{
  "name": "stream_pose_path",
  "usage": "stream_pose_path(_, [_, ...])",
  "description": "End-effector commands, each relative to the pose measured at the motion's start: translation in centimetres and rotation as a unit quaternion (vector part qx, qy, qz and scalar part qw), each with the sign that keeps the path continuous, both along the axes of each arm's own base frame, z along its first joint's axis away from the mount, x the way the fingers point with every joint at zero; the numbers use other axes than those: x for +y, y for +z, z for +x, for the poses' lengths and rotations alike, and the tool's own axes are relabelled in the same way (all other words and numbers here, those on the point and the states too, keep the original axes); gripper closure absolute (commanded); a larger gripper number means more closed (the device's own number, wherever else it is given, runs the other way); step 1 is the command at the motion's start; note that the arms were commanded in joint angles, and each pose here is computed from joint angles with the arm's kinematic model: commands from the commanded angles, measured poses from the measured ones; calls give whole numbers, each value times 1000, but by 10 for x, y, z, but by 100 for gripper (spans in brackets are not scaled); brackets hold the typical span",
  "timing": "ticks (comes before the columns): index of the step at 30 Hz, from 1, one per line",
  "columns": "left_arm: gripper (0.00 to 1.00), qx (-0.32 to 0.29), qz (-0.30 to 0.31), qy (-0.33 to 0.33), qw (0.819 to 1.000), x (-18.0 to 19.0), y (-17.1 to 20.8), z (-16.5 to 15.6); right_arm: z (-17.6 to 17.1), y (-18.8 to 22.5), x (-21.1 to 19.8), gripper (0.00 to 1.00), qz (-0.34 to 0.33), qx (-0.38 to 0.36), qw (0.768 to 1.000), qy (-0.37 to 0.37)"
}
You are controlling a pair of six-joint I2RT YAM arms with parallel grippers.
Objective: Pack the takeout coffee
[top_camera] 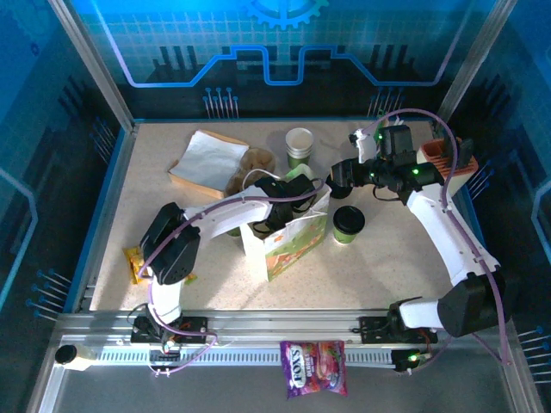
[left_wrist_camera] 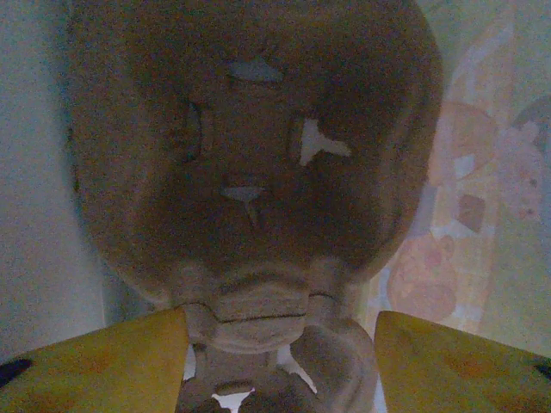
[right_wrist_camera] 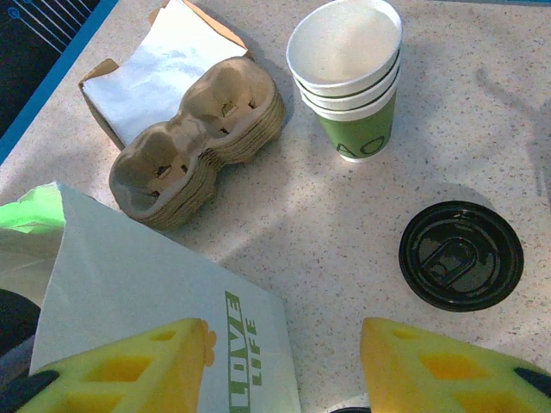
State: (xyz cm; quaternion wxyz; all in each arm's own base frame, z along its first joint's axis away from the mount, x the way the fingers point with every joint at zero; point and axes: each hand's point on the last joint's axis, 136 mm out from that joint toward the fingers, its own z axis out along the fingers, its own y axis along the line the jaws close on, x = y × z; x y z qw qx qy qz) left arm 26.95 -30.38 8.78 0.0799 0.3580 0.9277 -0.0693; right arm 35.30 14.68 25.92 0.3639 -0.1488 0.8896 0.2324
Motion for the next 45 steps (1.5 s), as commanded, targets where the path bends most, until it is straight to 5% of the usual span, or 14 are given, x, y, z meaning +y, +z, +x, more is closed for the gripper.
stream_pose_path(1, [38,-40,-59,4,997,-11,47,6,-1,6,-2,48,6,-9,1000,-5])
stream_pose_path(24, [33,-148,-158,29,976,-8,141,43,1,13,-2,46,8,-18,1000,-7])
stream_pose_path(45, [33,-178,-180,32,967,1,156,43,3,8,-1,45,10,-12,1000,-7])
